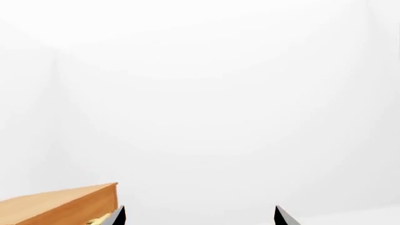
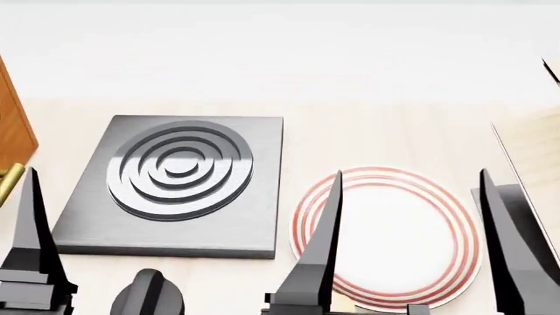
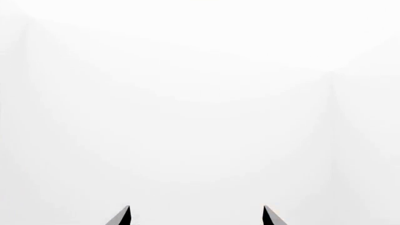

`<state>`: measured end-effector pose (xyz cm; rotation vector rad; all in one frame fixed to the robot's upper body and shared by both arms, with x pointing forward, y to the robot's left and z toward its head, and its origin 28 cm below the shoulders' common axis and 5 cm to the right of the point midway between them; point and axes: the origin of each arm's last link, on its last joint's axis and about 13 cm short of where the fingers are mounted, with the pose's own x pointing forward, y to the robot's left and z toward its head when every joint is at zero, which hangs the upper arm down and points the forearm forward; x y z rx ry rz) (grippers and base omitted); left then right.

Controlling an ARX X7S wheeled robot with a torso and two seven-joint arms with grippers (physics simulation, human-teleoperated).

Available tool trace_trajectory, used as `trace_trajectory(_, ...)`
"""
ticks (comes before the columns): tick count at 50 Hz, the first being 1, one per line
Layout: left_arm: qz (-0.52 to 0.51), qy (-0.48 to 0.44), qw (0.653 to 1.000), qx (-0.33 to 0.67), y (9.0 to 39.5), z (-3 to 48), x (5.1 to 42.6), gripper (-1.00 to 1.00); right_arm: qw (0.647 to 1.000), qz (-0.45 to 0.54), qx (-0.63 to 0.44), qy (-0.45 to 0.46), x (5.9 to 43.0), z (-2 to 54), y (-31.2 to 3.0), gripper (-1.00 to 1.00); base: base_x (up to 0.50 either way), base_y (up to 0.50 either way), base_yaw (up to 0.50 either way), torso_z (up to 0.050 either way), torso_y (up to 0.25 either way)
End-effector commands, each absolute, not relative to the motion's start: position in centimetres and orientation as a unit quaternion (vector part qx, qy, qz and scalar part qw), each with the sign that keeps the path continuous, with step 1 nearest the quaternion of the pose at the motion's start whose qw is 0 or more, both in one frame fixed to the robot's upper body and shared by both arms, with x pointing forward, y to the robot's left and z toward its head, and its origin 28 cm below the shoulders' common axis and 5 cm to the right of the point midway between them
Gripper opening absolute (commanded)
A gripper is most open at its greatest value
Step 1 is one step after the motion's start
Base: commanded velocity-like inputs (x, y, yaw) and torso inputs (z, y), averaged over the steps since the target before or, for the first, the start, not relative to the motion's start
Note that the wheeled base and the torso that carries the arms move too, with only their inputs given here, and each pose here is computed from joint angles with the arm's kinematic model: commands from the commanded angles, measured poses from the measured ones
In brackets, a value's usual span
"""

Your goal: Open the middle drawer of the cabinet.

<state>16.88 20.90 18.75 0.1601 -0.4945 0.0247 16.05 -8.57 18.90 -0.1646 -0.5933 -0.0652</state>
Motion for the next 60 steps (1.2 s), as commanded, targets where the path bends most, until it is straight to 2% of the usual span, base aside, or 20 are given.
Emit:
trace_trajectory(1, 0.005, -0.259, 0.956, 0.137, 21.9, 19.6, 18.3, 1.00, 0.954, -0.038, -0.086, -0.285, 16.0, 18.9, -8.8, 1.00, 0.00, 0.00, 0.00, 0.000, 0.000)
trace_trajectory(10, 0.000, -0.277, 0.927, 0.252, 23.1, 21.0, 20.5, 1.00, 0.955, -0.039, -0.086, -0.282, 16.0, 18.8, -8.9, 1.00, 0.00, 0.00, 0.00, 0.000, 0.000)
trace_trajectory(19, -0.014, -0.251, 0.898, 0.362, 24.3, 21.1, 23.7, 1.00, 0.955, -0.041, -0.084, -0.282, 16.0, 18.9, -9.1, 1.00, 0.00, 0.00, 0.00, 0.000, 0.000)
trace_trajectory(27, -0.033, -0.195, 0.891, 0.408, 24.7, 19.6, 26.1, 1.00, 0.955, -0.042, -0.083, -0.282, 16.0, 18.9, -9.2, 1.00, 0.00, 0.00, 0.00, 0.000, 0.000)
trace_trajectory(43, 0.001, -0.105, 0.870, 0.482, 27.1, 17.9, 31.8, 1.00, 0.955, -0.045, -0.081, -0.280, 16.0, 19.0, -9.3, 1.00, 0.00, 0.00, 0.00, 0.000, 0.000)
trace_trajectory(60, 0.054, -0.043, 0.850, 0.523, 30.2, 16.5, 34.8, 1.00, 0.956, -0.042, -0.081, -0.280, 16.0, 19.0, -9.3, 1.00, 0.00, 0.00, 0.00, 0.000, 0.000)
